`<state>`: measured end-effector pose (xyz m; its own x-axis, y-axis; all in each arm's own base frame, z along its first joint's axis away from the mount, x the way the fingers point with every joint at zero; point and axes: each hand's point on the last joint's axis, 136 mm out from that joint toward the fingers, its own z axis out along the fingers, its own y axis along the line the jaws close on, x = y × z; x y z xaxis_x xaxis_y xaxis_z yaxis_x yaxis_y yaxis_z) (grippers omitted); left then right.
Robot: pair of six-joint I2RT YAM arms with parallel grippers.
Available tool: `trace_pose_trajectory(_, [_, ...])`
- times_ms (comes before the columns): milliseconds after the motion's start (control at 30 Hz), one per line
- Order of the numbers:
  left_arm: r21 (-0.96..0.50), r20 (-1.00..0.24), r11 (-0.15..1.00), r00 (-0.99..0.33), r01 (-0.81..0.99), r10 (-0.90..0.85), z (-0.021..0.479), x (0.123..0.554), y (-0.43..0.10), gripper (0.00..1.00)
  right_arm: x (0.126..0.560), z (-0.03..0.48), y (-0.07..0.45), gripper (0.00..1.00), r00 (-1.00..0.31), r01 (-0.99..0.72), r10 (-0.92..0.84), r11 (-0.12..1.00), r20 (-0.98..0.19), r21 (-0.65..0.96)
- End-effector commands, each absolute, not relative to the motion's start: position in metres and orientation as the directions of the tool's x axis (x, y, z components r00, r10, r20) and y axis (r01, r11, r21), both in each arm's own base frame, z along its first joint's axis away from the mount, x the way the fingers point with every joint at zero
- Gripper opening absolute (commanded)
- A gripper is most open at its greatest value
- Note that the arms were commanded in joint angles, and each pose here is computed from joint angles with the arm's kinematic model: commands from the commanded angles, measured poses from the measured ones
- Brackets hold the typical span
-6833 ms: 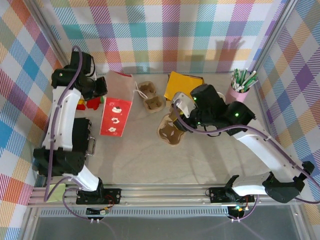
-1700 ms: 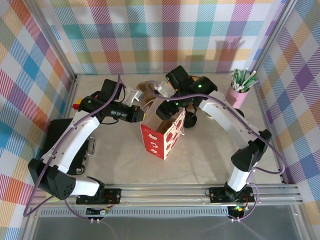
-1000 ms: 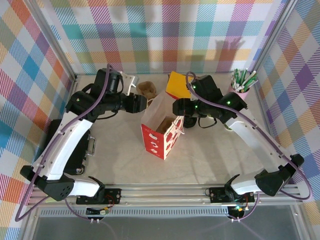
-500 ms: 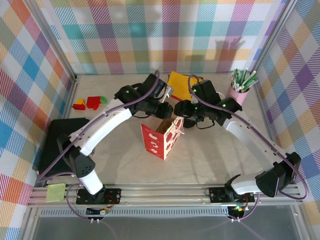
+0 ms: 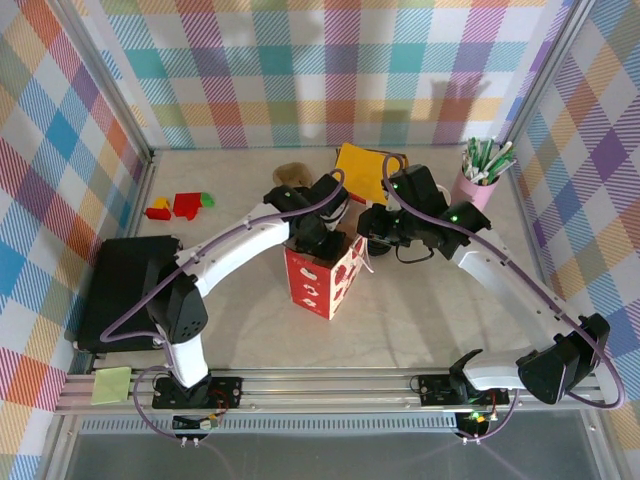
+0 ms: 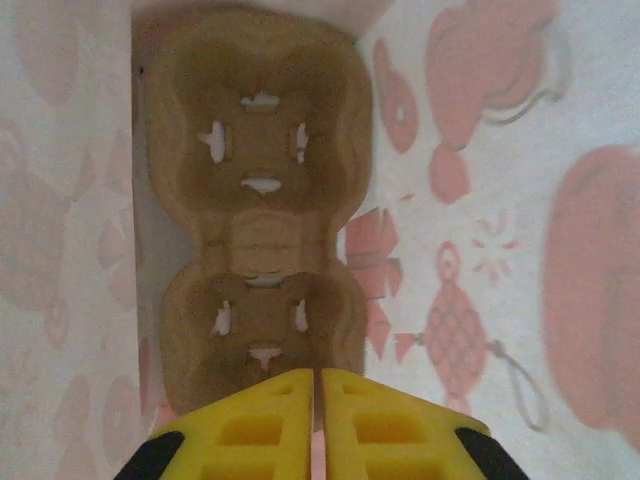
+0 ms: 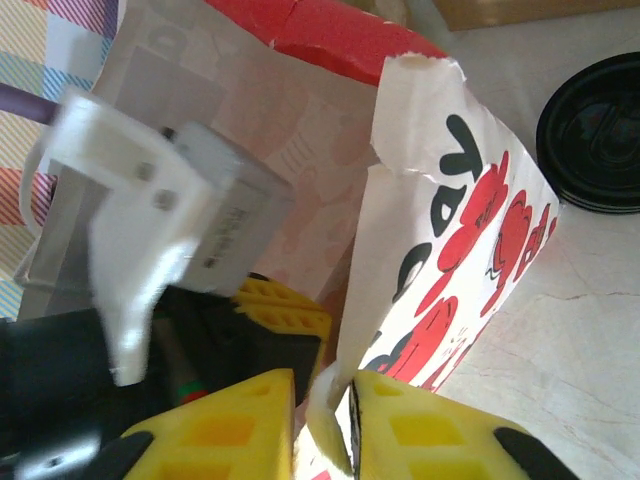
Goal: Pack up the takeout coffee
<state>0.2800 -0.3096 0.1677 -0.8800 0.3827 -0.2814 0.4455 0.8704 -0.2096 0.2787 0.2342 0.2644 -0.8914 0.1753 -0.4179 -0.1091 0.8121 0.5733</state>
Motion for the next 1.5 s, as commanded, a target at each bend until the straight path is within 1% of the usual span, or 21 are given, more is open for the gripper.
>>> trace_pose_trajectory(0, [-0.201,-0.230,0.866,-0.881,0.458,0.413,0.145,0.274,-0.310,0.10,0.275,0.271,0.232,0.20,-0.881,-0.133,0.170,0.807,-0.442,0.575])
trace_pose_trajectory(133, [-0.186,-0.171,0.867,-0.884,0.462,0.434,0.124,0.268,-0.306,0.08,0.274,0.270,0.232,0.19,-0.881,-0.133,0.169,0.808,-0.442,0.574])
trace_pose_trajectory(467, [-0.191,-0.088,0.865,-0.886,0.464,0.455,0.082,0.261,-0.306,0.05,0.272,0.274,0.232,0.16,-0.879,-0.139,0.171,0.801,-0.445,0.582])
trace_pose_trajectory(733, [-0.153,-0.016,0.879,-0.891,0.451,0.454,0.048,0.256,-0.297,0.04,0.271,0.276,0.232,0.16,-0.880,-0.144,0.167,0.798,-0.444,0.585])
trace_pose_trajectory(1100, [-0.077,0.070,0.892,-0.890,0.446,0.451,0.012,0.248,-0.279,0.03,0.270,0.281,0.235,0.15,-0.881,-0.157,0.161,0.788,-0.445,0.595])
trace_pose_trajectory(1467, [-0.037,0.133,0.893,-0.883,0.449,0.450,-0.018,0.243,-0.269,0.01,0.270,0.285,0.237,0.15,-0.882,-0.169,0.152,0.781,-0.446,0.601])
